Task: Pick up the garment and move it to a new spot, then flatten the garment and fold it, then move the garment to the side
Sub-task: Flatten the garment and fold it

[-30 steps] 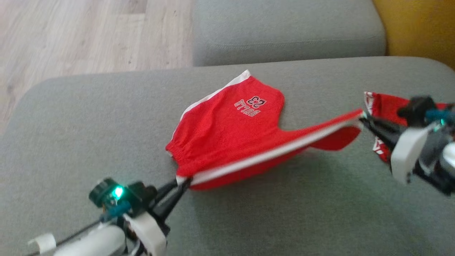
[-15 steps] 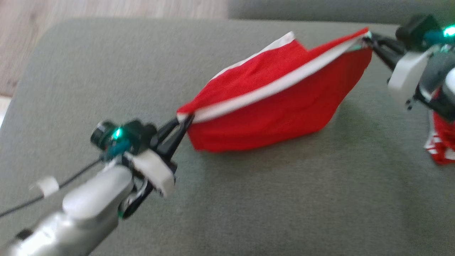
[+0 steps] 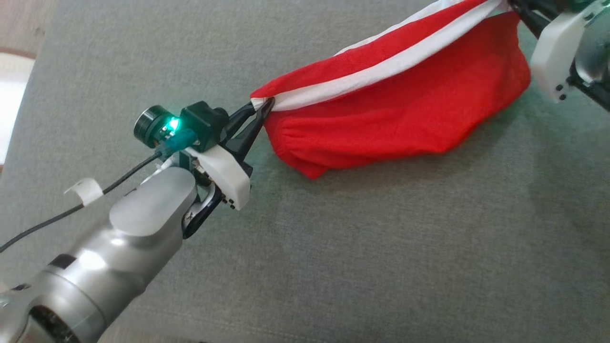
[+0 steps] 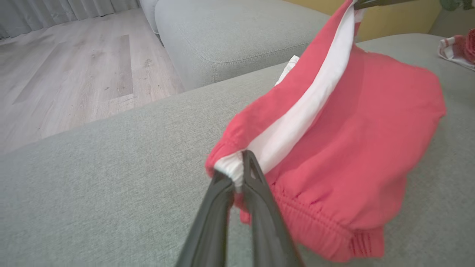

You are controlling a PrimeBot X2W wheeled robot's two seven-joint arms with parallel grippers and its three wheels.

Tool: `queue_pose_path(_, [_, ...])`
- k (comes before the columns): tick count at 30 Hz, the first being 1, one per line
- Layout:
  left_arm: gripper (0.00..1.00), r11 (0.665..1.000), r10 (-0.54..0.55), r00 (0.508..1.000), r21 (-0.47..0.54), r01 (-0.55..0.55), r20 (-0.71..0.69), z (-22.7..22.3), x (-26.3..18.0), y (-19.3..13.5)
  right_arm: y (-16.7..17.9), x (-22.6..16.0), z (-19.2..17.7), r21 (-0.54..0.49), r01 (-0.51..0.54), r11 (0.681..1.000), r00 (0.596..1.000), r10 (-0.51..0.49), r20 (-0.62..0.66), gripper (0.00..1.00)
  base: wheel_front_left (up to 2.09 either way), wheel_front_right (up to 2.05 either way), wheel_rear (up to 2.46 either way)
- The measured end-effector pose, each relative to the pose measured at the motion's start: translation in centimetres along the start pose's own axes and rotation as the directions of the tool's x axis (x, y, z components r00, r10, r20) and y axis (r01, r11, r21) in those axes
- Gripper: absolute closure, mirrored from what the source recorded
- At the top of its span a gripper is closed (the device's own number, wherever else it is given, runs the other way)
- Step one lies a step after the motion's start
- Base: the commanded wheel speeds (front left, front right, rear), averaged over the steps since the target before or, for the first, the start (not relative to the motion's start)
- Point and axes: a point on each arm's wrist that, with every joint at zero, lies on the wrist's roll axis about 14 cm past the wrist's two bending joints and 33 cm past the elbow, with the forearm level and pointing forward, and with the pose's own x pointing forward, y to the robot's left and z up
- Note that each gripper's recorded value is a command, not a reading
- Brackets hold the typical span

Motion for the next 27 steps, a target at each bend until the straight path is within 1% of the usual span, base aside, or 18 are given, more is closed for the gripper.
queue_pose_path(4, [1.00, 1.000, 0.021, 0.999, -0.012, -0.022, -0.032, -1.5, 0.3, 0.7, 1.1, 1.7, -0.8, 0.006, -0.029, 1.000, 0.999, 0.029, -0.017, 1.00, 0.00, 0.00, 0.00])
queue_pose_path(6, [1.00, 1.000, 0.020, 0.999, -0.024, -0.021, -0.047, -2.1, 0.5, 0.7, 1.6, 2.6, -0.7, -0.015, -0.043, 0.999, 0.999, 0.042, -0.022, 1.00, 0.00, 0.00, 0.00])
queue_pose_path(12, [1.00, 0.999, 0.029, 0.998, -0.025, -0.030, -0.049, -2.1, 1.0, 1.0, 1.7, 3.3, -1.3, -0.015, -0.046, 0.999, 0.998, 0.045, -0.038, 1.00, 0.00, 0.00, 0.00])
queue_pose_path(13, [0.96, 0.999, 0.029, 0.998, -0.026, -0.030, -0.047, -2.1, 1.1, 1.0, 1.7, 3.4, -1.4, -0.013, -0.045, 0.999, 0.998, 0.044, -0.040, 0.69, 0.00, 0.00, 0.00])
queue_pose_path(14, [0.75, 0.999, 0.029, 0.999, -0.028, -0.031, -0.045, -2.1, 1.1, 1.0, 1.7, 3.5, -1.4, -0.010, -0.044, 0.999, 0.998, 0.043, -0.042, 0.00, 0.00, 0.00, 0.00])
queue_pose_path(15, [0.40, 0.999, 0.031, 0.998, -0.029, -0.032, -0.048, -2.3, 1.2, 1.0, 1.6, 3.6, -1.5, 0.002, -0.042, 0.999, 0.998, 0.042, -0.043, 0.00, 0.00, 0.00, 0.00])
queue_pose_path(16, [0.00, 0.999, 0.033, 0.998, -0.031, -0.035, -0.053, -2.4, 1.2, 1.0, 1.6, 3.7, -1.7, 0.015, -0.040, 0.999, 0.998, 0.040, -0.051, 0.00, 0.00, 0.00, 0.00])
queue_pose_path(18, [0.00, 0.999, 0.035, 0.997, -0.033, -0.037, -0.064, -2.7, 1.3, 1.1, 1.9, 3.7, -1.9, 0.017, -0.044, 0.999, 0.996, 0.045, -0.071, 0.00, 0.00, 0.00, 0.00])
queue_pose_path(20, [0.00, 0.999, 0.038, 0.997, -0.034, -0.040, -0.074, -3.1, 1.4, 1.1, 1.9, 3.9, -1.5, 0.022, -0.042, 0.999, 0.997, 0.043, -0.056, 0.00, 0.00, 0.00, 0.00])
queue_pose_path(23, [0.00, 0.998, 0.043, 0.997, -0.032, -0.045, -0.072, -3.0, 1.5, 1.2, 0.6, 3.8, -0.3, 0.028, -0.007, 1.000, 1.000, 0.007, -0.011, 0.00, 0.00, 0.00, 0.00])
queue_pose_path(27, [0.00, 0.998, 0.059, 0.996, -0.028, -0.061, -0.060, -2.5, 1.4, 1.6, -0.5, 2.8, 0.5, 0.066, 0.031, 0.997, 0.999, -0.032, 0.024, 0.00, 0.00, 0.00, 0.00])
